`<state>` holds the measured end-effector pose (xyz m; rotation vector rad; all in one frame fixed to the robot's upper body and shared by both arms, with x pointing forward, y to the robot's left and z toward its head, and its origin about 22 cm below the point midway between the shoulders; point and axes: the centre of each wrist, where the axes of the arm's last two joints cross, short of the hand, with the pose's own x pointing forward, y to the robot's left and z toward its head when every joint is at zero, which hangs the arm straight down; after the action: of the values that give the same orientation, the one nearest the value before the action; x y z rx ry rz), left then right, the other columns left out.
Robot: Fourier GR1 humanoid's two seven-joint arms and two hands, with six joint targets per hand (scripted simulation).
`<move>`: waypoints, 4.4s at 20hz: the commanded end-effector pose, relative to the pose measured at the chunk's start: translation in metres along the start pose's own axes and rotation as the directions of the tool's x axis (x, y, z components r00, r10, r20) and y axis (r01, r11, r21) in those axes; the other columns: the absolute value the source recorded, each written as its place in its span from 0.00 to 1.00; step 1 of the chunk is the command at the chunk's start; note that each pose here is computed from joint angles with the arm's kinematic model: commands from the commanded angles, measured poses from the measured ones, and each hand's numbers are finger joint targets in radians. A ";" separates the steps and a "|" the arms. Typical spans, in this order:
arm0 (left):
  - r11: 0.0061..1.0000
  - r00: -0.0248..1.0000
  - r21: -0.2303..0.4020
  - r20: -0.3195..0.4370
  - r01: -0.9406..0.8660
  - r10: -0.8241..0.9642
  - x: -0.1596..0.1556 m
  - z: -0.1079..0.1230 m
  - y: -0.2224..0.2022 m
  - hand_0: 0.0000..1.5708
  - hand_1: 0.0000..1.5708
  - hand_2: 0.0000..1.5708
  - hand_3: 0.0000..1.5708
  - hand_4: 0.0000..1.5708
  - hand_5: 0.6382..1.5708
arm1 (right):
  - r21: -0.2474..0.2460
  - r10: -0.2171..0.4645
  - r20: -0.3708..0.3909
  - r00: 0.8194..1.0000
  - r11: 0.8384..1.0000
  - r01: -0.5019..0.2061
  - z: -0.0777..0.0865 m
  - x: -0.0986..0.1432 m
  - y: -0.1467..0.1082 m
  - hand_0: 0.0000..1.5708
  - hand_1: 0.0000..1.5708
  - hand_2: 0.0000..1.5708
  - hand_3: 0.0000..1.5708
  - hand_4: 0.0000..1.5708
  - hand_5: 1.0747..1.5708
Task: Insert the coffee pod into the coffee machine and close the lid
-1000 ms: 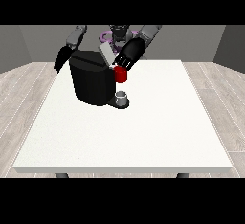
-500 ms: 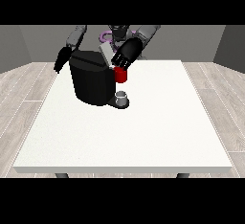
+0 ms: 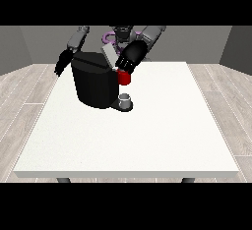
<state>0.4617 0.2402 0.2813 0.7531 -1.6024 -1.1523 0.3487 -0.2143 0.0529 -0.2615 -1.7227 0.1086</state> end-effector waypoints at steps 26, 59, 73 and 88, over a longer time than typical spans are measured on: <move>0.973 0.984 0.184 0.081 0.141 -0.158 -0.008 0.007 0.023 0.69 0.69 0.68 0.51 0.00 1.00 | -0.004 0.023 0.062 0.998 1.000 -0.023 -0.016 0.032 0.007 0.00 0.00 0.00 0.00 0.10 1.00; 0.870 0.867 -0.036 0.066 -0.492 0.494 -0.045 0.022 -0.164 0.00 0.00 0.00 0.00 0.13 1.00 | -0.056 0.018 -0.294 0.956 0.998 -0.036 0.069 -0.084 -0.024 0.00 0.00 0.00 0.00 0.00 1.00; 0.483 0.464 0.006 -0.265 -0.876 0.845 -0.075 0.138 -0.353 0.00 0.00 0.00 0.00 0.28 1.00 | 0.141 -0.033 -0.206 0.978 0.988 0.063 0.063 -0.048 -0.018 0.00 0.00 0.00 0.00 0.12 1.00; 0.413 0.416 -0.053 -0.127 -0.909 0.900 -0.048 0.136 -0.325 0.00 0.00 0.00 0.00 0.25 1.00 | -0.017 -0.132 -0.246 0.960 0.991 0.132 -0.005 -0.028 -0.085 0.00 0.00 0.00 0.00 0.05 1.00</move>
<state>0.3414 0.2170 -0.0454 -0.1877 -1.4867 -0.3435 0.3356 -0.2861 0.0341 -0.1815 -1.5060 0.0495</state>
